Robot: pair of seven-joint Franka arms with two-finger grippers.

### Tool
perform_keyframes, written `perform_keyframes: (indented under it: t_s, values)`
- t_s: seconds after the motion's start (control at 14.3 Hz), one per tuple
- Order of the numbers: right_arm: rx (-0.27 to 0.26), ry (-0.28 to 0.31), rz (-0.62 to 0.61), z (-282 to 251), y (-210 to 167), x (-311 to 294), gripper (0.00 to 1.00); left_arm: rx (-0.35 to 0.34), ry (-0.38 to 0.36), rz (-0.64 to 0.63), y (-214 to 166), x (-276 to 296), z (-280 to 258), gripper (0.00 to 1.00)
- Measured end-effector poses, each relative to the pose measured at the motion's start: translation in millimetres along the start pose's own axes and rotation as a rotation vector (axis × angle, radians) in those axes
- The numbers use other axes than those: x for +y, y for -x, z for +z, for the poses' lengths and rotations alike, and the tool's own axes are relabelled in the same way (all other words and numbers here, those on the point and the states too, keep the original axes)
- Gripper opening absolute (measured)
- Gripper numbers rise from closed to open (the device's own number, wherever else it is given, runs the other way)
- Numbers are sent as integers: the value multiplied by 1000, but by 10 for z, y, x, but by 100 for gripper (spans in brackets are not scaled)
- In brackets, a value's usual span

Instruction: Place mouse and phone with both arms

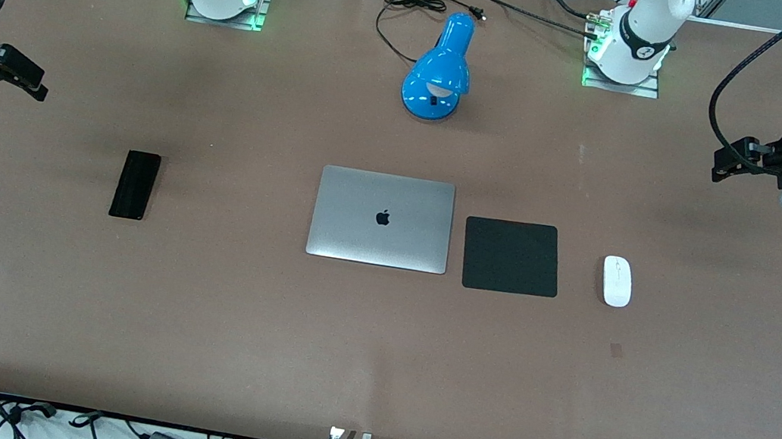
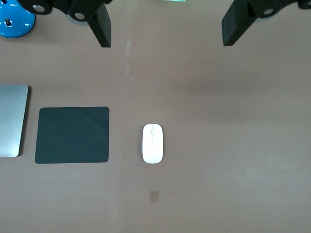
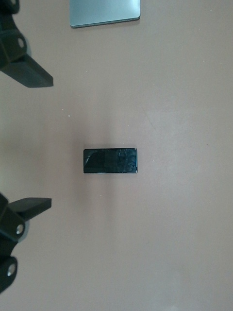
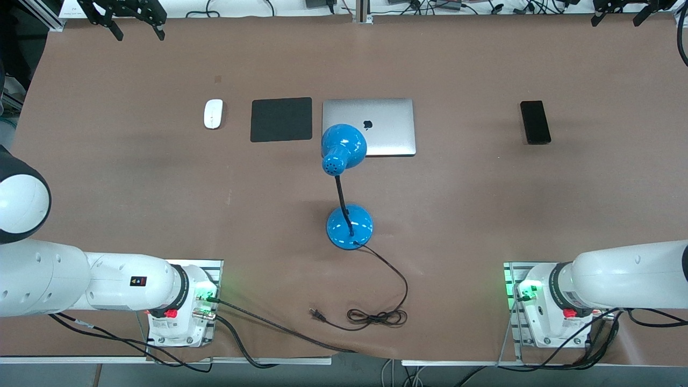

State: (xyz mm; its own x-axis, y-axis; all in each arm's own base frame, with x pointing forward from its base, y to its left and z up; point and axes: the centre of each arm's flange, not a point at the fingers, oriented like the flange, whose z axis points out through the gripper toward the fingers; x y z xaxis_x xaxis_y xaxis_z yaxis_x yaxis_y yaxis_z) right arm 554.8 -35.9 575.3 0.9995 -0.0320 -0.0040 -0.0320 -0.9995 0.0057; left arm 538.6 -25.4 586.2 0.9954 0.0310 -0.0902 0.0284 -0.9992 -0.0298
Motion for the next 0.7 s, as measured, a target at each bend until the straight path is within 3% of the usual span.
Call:
perform_keyframes:
  t_s: [0.49,0.7]
  values:
    - [-1,0,0,3,0,-2,100,-3,2,6,-5,10,14,100]
    - [-15,0,0,84,-20,-3,100,-40,0,9,-128,26,231,100]
